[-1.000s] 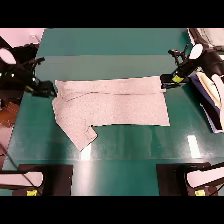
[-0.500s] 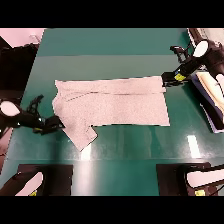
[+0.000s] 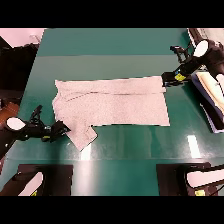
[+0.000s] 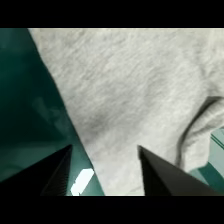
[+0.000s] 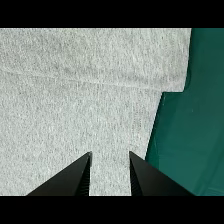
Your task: Fold the shirts.
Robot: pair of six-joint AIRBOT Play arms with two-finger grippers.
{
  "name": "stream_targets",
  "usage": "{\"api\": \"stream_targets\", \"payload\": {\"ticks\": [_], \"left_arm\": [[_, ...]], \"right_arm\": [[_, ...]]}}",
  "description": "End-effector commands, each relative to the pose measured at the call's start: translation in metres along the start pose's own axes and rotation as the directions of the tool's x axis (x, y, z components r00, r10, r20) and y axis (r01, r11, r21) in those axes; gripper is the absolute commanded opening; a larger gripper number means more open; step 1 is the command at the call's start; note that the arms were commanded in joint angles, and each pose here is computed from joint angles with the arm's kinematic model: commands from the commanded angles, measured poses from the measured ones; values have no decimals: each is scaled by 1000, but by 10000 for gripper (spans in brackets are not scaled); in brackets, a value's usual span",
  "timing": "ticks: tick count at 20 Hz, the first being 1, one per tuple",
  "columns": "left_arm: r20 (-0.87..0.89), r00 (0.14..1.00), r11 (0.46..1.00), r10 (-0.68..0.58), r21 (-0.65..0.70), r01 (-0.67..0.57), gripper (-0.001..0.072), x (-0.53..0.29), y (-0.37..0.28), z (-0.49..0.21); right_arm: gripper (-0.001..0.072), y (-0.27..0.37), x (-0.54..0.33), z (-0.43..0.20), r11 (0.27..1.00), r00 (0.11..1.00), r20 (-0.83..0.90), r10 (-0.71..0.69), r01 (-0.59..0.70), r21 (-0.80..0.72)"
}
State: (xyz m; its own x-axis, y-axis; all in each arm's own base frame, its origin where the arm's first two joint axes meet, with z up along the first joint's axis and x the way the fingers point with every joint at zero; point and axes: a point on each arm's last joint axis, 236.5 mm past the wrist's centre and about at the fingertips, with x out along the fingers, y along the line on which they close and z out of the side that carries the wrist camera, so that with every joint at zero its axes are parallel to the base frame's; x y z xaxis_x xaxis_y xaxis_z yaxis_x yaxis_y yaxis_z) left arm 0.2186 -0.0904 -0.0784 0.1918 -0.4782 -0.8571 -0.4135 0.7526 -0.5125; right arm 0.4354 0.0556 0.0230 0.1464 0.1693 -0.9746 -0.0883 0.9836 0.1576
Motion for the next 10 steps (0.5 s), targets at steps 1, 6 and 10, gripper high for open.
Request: {"api": "stream_targets", "payload": {"ticks": [1, 6, 10], "left_arm": [[22, 999, 998, -38, -53, 39, 498, 8, -2, 0], [62, 996, 995, -65, -78, 70, 497, 9, -7, 8], [94, 993, 994, -77, -75, 84, 22, 8, -10, 16]], "right_arm": [[287, 1, 0, 0, 1000, 1000, 2, 0, 0, -1], [287, 0, 0, -1, 1000, 1000, -3, 0, 0, -9], [287, -1, -1, -8, 1000, 999, -33, 2, -2, -21]]}}
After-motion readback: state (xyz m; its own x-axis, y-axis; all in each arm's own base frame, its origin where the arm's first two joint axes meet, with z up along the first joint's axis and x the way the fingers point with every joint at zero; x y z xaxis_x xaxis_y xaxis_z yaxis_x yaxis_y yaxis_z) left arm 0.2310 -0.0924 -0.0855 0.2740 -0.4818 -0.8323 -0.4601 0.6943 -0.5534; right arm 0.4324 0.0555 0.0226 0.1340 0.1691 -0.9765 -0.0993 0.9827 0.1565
